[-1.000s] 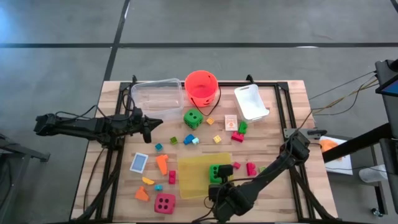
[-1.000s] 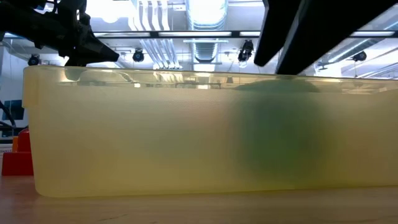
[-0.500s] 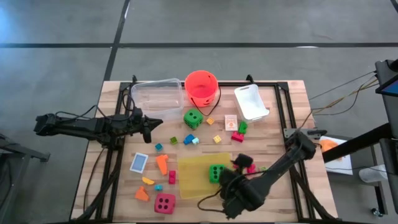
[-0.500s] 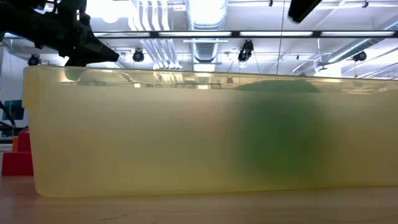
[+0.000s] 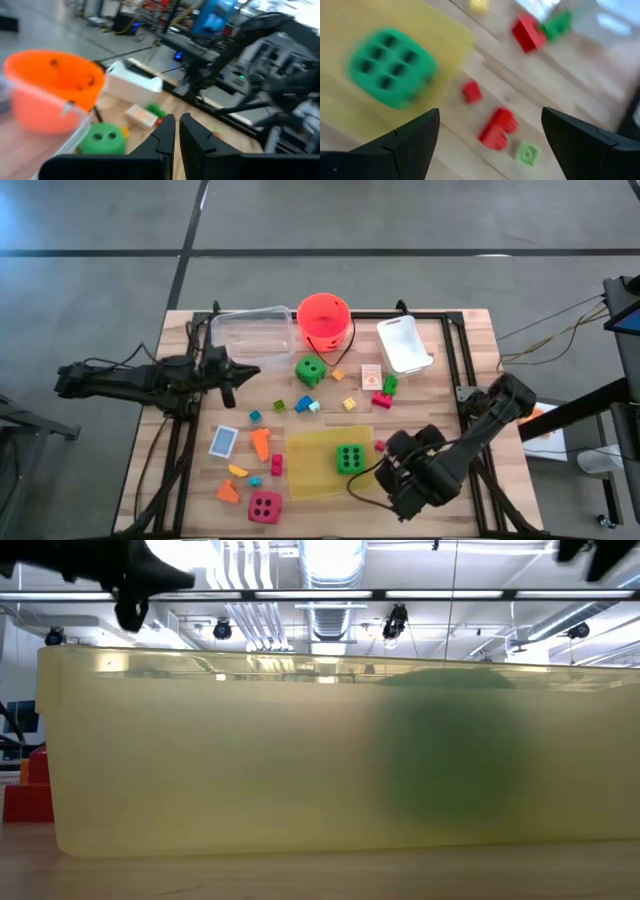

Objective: Pick & Place Toys
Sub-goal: Put the red game piece into the white bin

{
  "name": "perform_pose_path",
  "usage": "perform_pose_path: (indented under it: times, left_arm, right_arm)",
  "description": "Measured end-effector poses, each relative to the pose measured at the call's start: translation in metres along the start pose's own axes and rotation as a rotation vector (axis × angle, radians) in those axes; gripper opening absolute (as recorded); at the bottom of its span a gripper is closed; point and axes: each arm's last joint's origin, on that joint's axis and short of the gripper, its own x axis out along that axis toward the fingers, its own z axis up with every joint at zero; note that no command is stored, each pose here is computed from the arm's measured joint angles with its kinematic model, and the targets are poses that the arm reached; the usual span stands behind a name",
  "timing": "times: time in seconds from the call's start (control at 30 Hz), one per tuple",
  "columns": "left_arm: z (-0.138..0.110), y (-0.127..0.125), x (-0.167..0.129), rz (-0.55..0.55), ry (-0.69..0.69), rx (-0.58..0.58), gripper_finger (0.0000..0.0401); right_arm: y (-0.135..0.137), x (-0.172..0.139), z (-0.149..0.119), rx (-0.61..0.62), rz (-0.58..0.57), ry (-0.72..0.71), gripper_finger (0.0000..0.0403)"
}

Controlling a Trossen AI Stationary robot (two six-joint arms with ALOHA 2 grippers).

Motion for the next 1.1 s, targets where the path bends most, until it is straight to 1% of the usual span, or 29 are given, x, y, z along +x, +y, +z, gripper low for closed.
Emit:
perform_pose_path:
  times: [0.1,0.2,0.33,0.57,0.73,0.8,0.97,1.1]
  left_arm:
    - [0.010,-0.004,-0.003,-0.032,-0.002,0.037,0.0022]
    - [0.009,-0.004,-0.004,-0.028,0.016,0.062,0.0022]
    - [0.006,-0.002,-0.004,-0.015,0.048,0.074,0.0022]
    - [0.008,-0.003,-0.004,-0.012,0.034,0.070,0.0022]
    - [0.009,-0.003,-0.004,0.009,0.024,0.067,0.0022]
    - [0.009,-0.003,-0.004,0.012,0.023,0.067,0.0022]
    - [0.009,-0.002,-0.004,0.013,0.025,0.068,0.0022]
    - [0.008,-0.002,-0.004,0.014,0.026,0.068,0.0022]
  right_arm:
    - [-0.009,0.015,-0.005,0.056,-0.065,0.083,0.0343]
    - [-0.016,0.026,-0.009,0.099,-0.101,0.148,0.0343]
    - [-0.023,0.038,-0.013,0.152,-0.107,0.196,0.0343]
    - [-0.027,0.062,-0.020,0.239,-0.078,0.213,0.0343]
    - [-0.025,0.084,-0.024,0.220,-0.055,0.249,0.0343]
    - [-0.027,0.089,-0.024,0.216,-0.066,0.244,0.0343]
    - [-0.031,0.093,-0.026,0.208,-0.084,0.245,0.0343]
    - [-0.029,0.095,-0.026,0.214,-0.056,0.251,0.0343]
